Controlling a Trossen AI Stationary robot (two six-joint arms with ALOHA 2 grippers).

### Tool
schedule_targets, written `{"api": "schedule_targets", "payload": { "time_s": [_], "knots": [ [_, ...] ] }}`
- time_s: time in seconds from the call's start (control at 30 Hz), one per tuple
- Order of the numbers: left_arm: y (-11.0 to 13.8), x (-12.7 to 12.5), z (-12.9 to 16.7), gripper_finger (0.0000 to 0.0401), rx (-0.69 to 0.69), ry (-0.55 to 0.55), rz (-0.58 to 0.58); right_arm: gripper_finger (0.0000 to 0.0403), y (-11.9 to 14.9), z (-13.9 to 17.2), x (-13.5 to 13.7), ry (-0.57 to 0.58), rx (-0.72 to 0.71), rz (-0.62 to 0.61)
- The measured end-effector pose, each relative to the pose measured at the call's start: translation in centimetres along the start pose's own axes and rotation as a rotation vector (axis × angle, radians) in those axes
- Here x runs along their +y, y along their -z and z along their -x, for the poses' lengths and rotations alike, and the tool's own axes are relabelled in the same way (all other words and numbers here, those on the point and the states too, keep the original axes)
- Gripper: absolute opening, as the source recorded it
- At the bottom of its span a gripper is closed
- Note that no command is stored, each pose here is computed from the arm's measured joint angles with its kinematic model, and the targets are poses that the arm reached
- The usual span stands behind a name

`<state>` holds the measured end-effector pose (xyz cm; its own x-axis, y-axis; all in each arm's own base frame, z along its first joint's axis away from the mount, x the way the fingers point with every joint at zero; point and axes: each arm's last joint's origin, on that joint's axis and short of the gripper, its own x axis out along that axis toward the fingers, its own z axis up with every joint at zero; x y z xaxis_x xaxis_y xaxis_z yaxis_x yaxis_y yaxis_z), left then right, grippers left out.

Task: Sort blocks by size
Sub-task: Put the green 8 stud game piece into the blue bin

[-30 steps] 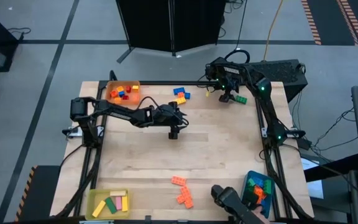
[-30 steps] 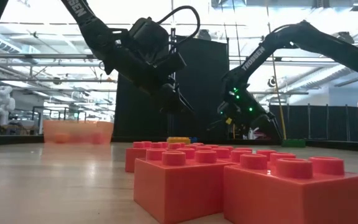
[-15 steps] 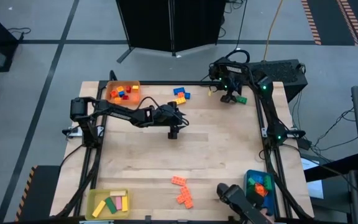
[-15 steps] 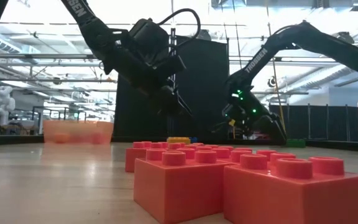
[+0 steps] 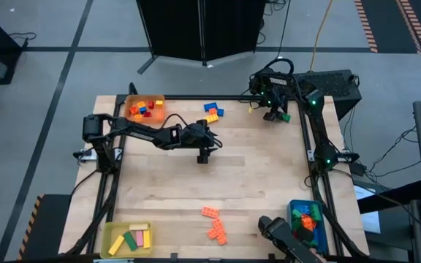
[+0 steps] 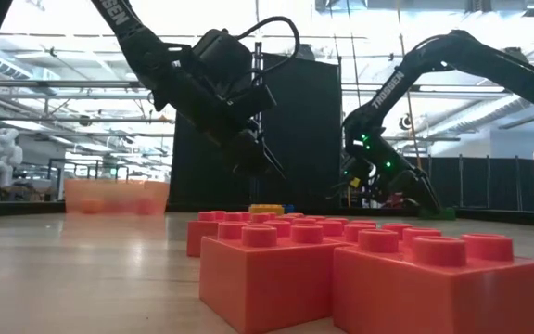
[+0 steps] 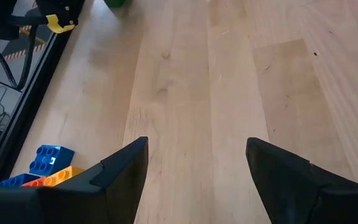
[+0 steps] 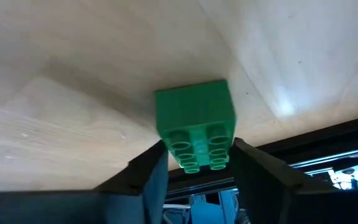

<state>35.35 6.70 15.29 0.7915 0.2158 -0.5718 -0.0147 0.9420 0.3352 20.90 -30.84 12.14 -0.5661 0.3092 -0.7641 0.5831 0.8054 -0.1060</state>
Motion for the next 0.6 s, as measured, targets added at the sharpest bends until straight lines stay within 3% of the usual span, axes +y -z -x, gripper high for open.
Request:
{"api": "schedule_targets", "payload": {
  "time_s": [0.17, 0.6],
  "knots": [
    [0.0, 0.0, 0.0, 0.0272, 0.0, 0.0, 0.0, 0.0128, 0.0, 0.0, 0.0, -0.001, 0.003, 0.005],
    [0.0, 0.1, 0.0, 0.0272, 0.006, -0.014, 0.0, 0.0097, 0.4, 1.1, 1.1, -0.004, -0.04, 0.053]
  ]
}}
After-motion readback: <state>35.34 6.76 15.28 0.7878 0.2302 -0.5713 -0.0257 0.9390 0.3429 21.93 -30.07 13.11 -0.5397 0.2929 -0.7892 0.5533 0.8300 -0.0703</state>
